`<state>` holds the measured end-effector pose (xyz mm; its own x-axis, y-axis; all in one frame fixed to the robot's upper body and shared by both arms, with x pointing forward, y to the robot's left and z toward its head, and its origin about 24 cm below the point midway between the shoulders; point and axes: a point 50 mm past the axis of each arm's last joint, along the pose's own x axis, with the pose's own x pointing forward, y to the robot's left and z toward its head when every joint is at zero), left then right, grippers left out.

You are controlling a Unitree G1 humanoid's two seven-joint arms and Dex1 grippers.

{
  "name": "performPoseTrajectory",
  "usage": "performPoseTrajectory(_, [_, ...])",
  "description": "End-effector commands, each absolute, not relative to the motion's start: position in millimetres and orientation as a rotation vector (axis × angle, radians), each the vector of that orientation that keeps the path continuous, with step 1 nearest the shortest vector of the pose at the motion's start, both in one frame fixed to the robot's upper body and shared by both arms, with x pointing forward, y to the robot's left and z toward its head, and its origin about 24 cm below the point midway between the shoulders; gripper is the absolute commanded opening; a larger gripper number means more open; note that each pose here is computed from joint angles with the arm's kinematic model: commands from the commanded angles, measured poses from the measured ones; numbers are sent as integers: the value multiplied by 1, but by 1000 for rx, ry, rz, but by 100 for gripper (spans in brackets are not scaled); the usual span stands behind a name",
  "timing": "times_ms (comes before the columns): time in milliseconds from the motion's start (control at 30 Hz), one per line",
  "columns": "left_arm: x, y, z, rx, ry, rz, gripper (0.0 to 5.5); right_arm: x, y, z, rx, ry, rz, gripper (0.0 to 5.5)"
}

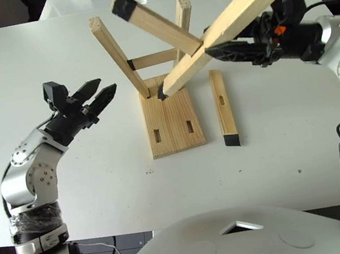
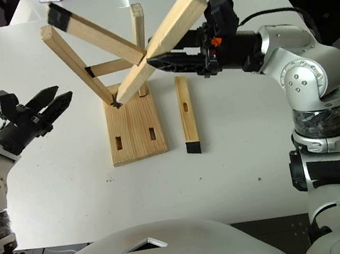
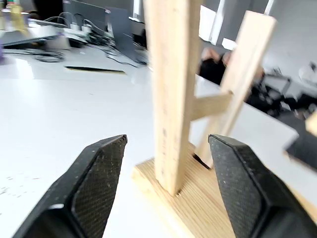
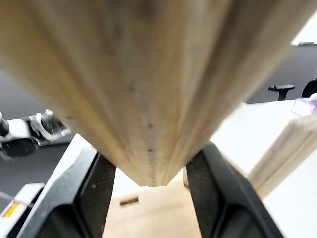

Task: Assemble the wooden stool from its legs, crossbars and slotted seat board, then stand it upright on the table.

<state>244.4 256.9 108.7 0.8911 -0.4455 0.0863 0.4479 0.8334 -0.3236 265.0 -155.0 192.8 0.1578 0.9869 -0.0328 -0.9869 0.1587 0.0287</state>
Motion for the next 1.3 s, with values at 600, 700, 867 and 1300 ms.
performPoseTrajectory(600, [231,252,92,-741,-230,9,304,258,-156,165,-190,217,1635,203])
performPoseTrajectory(700, [229,251,89,-725,-213,10,304,264,-159,165,-204,229,1628,203])
performPoseTrajectory(867, [226,247,83,-726,-200,14,304,270,-164,165,-219,247,1617,203])
performPoseTrajectory(1300, [227,239,77,-737,-207,17,304,286,-162,162,-258,263,1608,203])
